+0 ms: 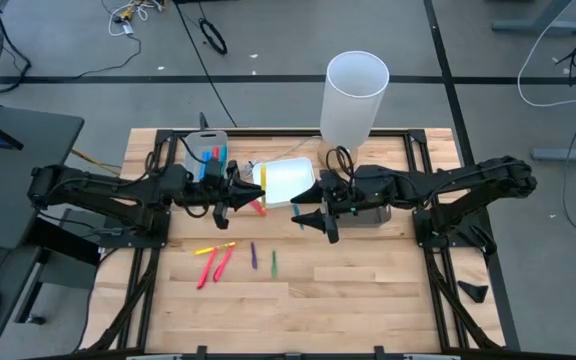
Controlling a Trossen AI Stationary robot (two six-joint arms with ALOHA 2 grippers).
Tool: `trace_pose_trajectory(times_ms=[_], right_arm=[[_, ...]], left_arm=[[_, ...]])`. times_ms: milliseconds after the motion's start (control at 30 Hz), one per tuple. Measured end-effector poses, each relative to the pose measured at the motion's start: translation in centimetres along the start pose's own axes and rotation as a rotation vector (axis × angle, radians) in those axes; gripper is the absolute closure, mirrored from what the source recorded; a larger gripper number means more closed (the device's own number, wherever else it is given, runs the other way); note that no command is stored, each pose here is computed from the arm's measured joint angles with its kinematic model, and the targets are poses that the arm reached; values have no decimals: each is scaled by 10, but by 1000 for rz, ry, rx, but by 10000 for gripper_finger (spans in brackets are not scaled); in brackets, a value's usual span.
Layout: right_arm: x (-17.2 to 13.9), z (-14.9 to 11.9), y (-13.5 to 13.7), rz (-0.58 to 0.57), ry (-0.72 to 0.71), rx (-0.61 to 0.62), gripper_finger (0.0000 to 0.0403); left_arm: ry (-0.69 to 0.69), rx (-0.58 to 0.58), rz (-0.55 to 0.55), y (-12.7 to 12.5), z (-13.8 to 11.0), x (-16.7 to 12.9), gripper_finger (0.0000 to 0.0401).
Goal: Pick & Place Markers
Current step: Put the top yellow pen into the black transparent bin
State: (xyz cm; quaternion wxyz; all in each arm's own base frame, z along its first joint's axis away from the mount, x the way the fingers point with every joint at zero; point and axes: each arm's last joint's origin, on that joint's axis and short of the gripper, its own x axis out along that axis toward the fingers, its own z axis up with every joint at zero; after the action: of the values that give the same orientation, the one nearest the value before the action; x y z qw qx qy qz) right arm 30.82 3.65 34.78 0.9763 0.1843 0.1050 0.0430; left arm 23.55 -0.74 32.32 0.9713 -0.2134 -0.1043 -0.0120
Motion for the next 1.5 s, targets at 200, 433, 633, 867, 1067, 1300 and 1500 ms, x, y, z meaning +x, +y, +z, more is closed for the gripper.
trace_pose_trajectory(times_ms=[200, 433, 633, 867, 1067, 1300, 1500], right_arm=[[0, 8, 3, 32, -79, -5, 147], [-1, 11, 4, 11, -128, -45, 157], [-1, 13, 4, 8, -151, -63, 165], [-1, 14, 5, 25, -150, -66, 168], [-1, 12, 5, 39, -132, -53, 191], [-1, 13, 6, 48, -141, -53, 269], [-1, 12, 8, 50, -135, -55, 360]], left_arm=[[15, 60, -32, -9, 16, 16, 379], [81, 145, -49, -21, 33, 47, 379], [74, 158, -64, -26, 41, 69, 379], [112, 152, -80, -27, 35, 84, 379], [110, 153, -58, -27, 35, 83, 379], [137, 148, -28, -25, 32, 83, 379], [139, 146, -28, -26, 31, 83, 379]])
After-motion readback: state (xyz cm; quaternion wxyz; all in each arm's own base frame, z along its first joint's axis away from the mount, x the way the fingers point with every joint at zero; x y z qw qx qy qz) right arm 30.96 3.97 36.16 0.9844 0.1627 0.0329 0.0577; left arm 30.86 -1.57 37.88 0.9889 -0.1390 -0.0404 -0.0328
